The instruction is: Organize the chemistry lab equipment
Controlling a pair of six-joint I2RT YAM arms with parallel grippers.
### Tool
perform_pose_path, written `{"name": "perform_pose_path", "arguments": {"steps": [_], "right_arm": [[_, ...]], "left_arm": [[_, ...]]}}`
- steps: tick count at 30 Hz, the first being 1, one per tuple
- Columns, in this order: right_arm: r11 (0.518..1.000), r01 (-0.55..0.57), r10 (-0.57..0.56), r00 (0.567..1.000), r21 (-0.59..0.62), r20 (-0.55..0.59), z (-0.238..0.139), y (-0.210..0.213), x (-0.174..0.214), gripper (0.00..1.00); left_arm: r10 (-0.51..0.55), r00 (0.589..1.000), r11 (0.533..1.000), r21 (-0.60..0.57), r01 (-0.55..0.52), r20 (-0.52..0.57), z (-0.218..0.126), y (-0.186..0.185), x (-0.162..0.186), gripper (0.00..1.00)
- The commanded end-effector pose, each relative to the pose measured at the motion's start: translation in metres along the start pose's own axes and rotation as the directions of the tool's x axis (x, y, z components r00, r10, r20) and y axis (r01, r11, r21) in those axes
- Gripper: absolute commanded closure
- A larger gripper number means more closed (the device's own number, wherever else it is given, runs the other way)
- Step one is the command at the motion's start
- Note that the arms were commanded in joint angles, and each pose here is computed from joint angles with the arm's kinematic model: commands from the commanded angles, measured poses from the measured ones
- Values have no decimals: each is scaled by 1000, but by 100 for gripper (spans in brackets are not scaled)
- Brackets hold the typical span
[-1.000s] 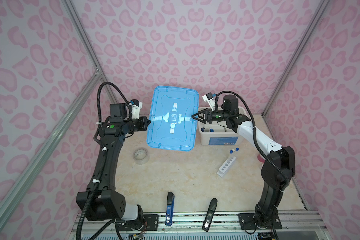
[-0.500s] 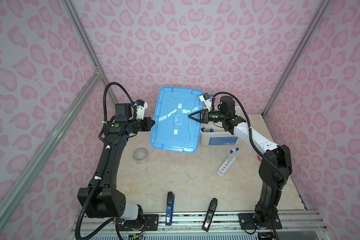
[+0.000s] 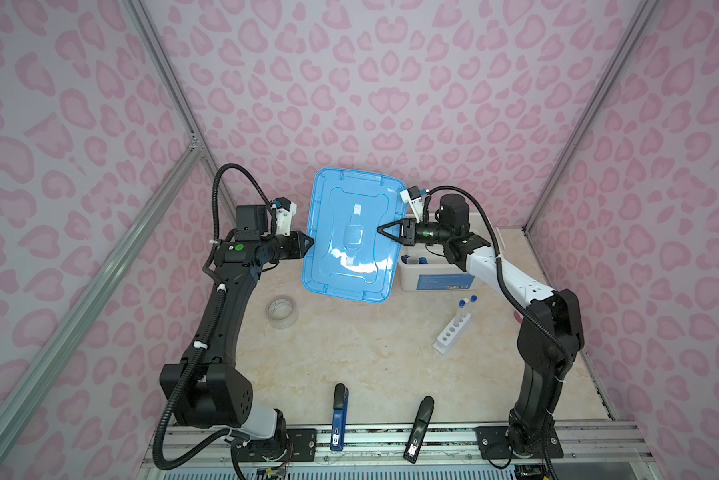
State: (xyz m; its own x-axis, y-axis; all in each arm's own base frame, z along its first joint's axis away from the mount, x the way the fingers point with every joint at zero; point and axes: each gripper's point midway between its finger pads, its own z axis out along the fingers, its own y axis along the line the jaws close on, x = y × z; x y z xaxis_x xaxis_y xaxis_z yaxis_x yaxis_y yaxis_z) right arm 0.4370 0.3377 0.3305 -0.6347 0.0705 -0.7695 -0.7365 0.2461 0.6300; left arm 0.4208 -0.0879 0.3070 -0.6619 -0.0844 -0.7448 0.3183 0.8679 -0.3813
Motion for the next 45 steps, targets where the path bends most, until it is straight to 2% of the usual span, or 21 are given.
{"name": "perform_pose_path", "arguments": {"steps": [1, 4, 5, 7, 12, 17, 20, 27, 34, 37, 40, 45], "right_arm": [[998, 42, -44, 999, 50, 30, -4, 2, -11, 88], [973, 107, -105, 994, 202, -22, -15, -11, -11, 88], [951, 145, -137, 989, 274, -49, -21, -17, -12, 88], [898, 203, -180, 979, 391, -94, -34, -26, -16, 87], [737, 334, -302, 941, 588, -155, -71, -32, -36, 86], [560, 430, -397, 889, 708, -226, -100, -29, -53, 85], [479, 466, -429, 864, 744, -265, -111, -25, -59, 84], [341, 548, -545, 777, 764, -315, -119, 12, -77, 81], [361, 563, -593, 754, 744, -282, -110, 35, -80, 80], [355, 589, -625, 727, 726, -285, -100, 43, -78, 79], [288, 630, -655, 679, 721, -332, -92, 47, -76, 79], [115, 686, -688, 577, 719, -440, -82, 54, -76, 78]], "left_arm": [[13, 999, 1000, 6, -13, 43, -3, -3, -14, 69], [27, 997, 999, -28, -25, 76, -13, -3, -22, 62], [32, 996, 999, -38, -29, 89, -17, -4, -25, 58], [33, 993, 998, -51, -27, 118, -25, -6, -31, 55], [-2, 974, 1000, -21, 7, 227, -42, -18, -52, 52], [-88, 956, 992, 109, 59, 281, -42, -38, -71, 50], [-120, 951, 981, 179, 70, 286, -33, -52, -80, 49], [-181, 930, 958, 271, 93, 319, -29, -82, -116, 49], [-192, 920, 949, 305, 84, 342, -42, -99, -130, 46], [-206, 916, 949, 299, 101, 343, -43, -97, -129, 45], [-239, 908, 938, 323, 125, 345, -44, -99, -132, 44], [-319, 881, 906, 384, 175, 351, -49, -105, -144, 42]]}}
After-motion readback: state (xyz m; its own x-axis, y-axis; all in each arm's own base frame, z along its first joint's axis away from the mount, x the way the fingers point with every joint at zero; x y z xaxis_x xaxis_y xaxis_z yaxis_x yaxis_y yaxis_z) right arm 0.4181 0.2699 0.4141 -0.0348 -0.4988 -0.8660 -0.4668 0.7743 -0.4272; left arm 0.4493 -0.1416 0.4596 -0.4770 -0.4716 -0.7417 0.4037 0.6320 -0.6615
